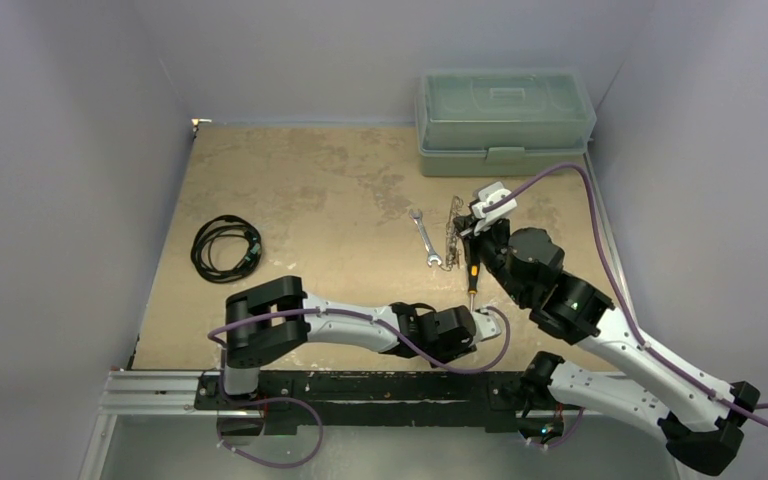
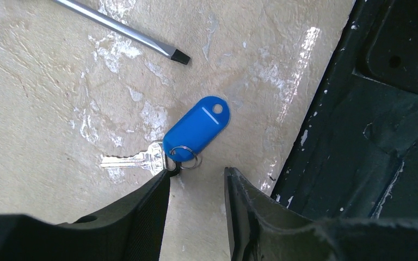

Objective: Put the keys on the keyring

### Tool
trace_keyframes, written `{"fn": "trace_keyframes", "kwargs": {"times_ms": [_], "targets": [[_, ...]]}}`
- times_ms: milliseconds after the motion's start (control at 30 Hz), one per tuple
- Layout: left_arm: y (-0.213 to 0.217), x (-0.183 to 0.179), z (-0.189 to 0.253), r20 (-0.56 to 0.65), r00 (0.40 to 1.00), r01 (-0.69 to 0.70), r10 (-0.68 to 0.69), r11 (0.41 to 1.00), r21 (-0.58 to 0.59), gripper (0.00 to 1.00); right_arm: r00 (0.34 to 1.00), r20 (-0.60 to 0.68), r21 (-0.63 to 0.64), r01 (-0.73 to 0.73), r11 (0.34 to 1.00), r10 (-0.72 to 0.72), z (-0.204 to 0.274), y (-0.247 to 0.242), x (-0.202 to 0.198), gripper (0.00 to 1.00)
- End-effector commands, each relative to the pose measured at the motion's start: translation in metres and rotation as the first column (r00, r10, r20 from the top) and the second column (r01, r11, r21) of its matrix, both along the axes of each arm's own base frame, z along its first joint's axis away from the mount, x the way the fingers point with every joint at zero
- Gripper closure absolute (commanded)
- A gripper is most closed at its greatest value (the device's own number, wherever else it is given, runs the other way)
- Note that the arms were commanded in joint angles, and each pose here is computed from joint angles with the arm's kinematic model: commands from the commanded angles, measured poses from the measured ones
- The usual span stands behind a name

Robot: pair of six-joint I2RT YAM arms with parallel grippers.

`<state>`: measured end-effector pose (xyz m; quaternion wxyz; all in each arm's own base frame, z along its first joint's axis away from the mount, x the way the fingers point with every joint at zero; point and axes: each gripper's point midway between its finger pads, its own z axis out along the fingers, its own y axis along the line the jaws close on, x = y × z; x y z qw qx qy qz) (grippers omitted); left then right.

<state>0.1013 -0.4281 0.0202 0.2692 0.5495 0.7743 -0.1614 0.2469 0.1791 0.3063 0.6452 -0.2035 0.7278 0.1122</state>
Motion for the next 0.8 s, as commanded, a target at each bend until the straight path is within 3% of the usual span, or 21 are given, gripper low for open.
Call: {"fn": "trace_keyframes", "kwargs": {"times_ms": [0,267,600,700,767], "targets": [[-0.005,0.009,0.019,0.087,0.995,0.054,-0.051,0.998,-0.034,0.59,0.999,0.038,0.058,-0.002,0.998,0.0,0.021,0.002,0.001,1.0],[-0.015,0.009,0.008,0.087,0.991,0.103,-0.1,0.994,-0.03,0.68,0.999,0.034,0.055,-0.002,0.998,0.0,0.02,0.002,0.002,1.0],[0.001,0.019,-0.02,0.02,0.996,0.082,-0.083,0.996,0.031,0.86,0.999,0.034,0.06,-0.004,0.998,0.002,0.02,0.001,0.0,1.0],[0.003,0.018,-0.026,-0.004,0.996,0.086,-0.086,0.996,0.034,1.0,0.999,0.034,0.061,-0.004,0.998,0.002,0.02,0.001,0.0,1.0],[0.003,0.018,-0.026,-0.013,0.996,0.089,-0.088,0.996,0.026,1.0,0.999,0.033,0.061,-0.004,0.998,0.002,0.019,0.001,0.0,1.0]]}}
